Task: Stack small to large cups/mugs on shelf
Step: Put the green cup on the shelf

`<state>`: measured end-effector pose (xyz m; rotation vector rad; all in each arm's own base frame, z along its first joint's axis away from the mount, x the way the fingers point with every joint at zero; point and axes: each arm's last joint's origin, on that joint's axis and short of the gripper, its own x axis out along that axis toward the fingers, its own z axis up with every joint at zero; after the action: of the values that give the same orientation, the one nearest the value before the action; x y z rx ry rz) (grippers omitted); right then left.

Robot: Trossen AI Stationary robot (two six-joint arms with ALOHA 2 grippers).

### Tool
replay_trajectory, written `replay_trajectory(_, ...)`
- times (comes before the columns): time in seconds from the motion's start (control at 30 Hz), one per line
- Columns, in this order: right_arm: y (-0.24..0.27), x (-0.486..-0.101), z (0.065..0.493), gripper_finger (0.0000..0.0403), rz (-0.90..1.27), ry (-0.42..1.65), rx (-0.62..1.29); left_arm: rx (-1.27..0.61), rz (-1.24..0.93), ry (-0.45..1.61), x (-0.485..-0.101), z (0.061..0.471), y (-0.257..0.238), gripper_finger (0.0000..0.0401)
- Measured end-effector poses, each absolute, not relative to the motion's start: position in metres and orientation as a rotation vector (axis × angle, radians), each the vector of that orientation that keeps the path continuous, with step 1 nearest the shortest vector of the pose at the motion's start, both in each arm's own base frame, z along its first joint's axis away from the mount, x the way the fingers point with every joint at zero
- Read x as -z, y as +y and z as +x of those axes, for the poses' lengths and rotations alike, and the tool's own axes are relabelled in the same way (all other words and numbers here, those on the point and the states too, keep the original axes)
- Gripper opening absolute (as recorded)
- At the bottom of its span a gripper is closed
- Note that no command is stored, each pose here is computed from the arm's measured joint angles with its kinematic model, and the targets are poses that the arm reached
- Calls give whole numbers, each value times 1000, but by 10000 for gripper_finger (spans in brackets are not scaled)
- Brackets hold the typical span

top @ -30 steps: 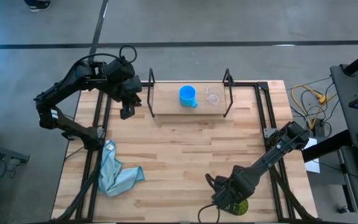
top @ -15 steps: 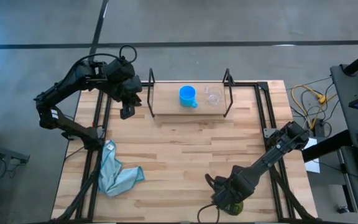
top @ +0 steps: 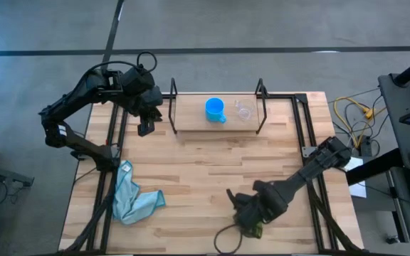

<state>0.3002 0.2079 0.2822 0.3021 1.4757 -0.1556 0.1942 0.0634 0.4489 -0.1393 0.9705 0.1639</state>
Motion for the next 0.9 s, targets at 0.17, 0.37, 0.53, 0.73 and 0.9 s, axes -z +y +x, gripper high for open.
replay_trajectory(0.17, 176, -304, 325, 9, 212, 1316, 195, -161, -141, 970, -449, 194, 63, 66)
replay_trajectory(0.37, 119, -340, 355, 9, 115, 1131, 281, -162, -141, 970, -449, 194, 63, 66)
replay_trajectory(0.53, 59, -368, 370, 9, 103, 1032, 364, -170, -155, 971, -448, 195, 64, 66)
replay_trajectory(0.73, -13, -386, 375, 9, 142, 969, 473, -187, -187, 969, -448, 195, 64, 66)
replay_trajectory(0.9, -58, -397, 378, 9, 185, 863, 510, -193, -185, 970, -448, 195, 64, 66)
